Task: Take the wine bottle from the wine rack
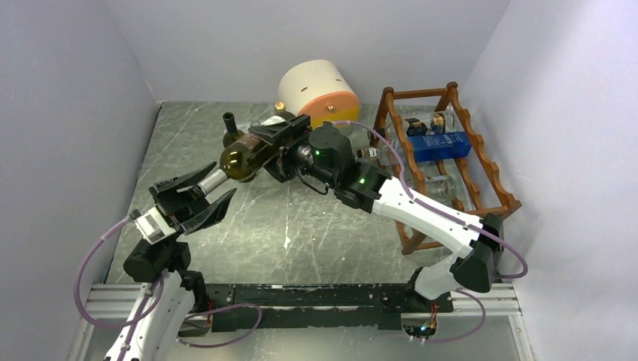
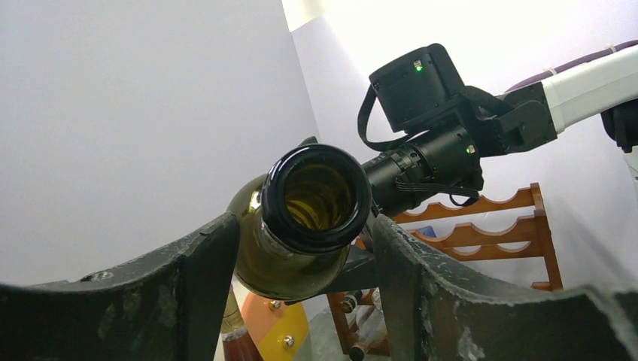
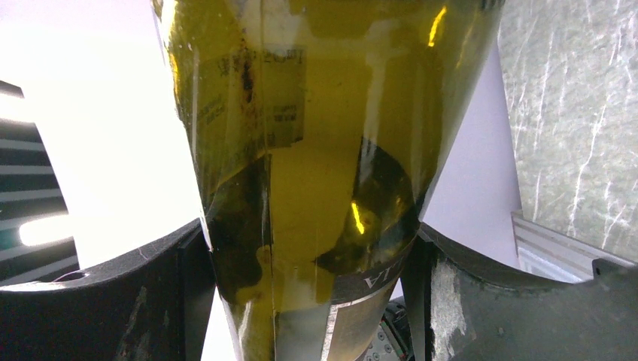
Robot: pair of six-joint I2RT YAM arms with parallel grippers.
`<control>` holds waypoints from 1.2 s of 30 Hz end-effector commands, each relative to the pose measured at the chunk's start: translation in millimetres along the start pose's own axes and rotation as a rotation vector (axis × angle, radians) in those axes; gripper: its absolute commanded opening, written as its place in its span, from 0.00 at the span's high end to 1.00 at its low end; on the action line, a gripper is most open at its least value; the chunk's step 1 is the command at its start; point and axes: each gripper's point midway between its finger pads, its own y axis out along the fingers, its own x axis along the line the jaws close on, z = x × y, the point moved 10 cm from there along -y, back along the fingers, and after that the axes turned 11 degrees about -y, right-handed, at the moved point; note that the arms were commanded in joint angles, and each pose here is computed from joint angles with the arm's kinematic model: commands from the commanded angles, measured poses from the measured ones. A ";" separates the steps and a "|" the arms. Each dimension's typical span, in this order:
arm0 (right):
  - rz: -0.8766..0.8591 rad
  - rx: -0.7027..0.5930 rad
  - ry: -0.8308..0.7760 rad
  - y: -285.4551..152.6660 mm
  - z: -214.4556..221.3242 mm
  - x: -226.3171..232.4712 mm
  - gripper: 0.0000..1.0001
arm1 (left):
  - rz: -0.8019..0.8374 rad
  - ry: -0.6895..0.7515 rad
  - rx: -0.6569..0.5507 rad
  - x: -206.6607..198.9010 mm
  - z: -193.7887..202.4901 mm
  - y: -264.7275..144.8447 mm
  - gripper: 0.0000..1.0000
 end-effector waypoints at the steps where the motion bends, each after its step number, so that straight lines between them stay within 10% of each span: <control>1: -0.169 -0.010 0.069 -8.9 0.4 37.4 1.00 | 0.032 0.051 -0.080 -5.0 -14.9 6.6 0.29; 8: -0.163 0.015 0.066 -3.2 8.3 37.1 1.00 | 0.026 0.066 -0.136 -4.1 -24.6 12.4 0.34; 16: -0.178 0.026 0.056 -4.0 11.4 33.9 1.00 | -0.085 0.056 -0.125 4.1 -31.1 16.5 0.92; 18: -0.174 0.015 0.050 -6.1 9.6 27.3 0.82 | -0.151 0.039 -0.126 7.7 -34.1 17.1 0.93; 22: -0.107 -0.040 0.037 -12.9 4.2 8.8 0.06 | -0.243 0.046 -0.162 9.9 -39.8 13.4 0.93; 23: -0.080 -0.065 0.030 -15.3 1.5 5.1 0.01 | -0.269 0.042 -0.173 10.1 -41.7 12.5 0.93; 31: 0.234 -0.113 -0.073 -41.6 -7.2 -55.4 0.00 | -0.555 -0.186 -0.035 14.0 -45.0 9.8 0.93; 36: 0.230 -0.126 -0.477 -71.7 -18.8 -73.7 0.00 | -0.791 -0.256 0.201 14.0 -42.1 -3.2 0.93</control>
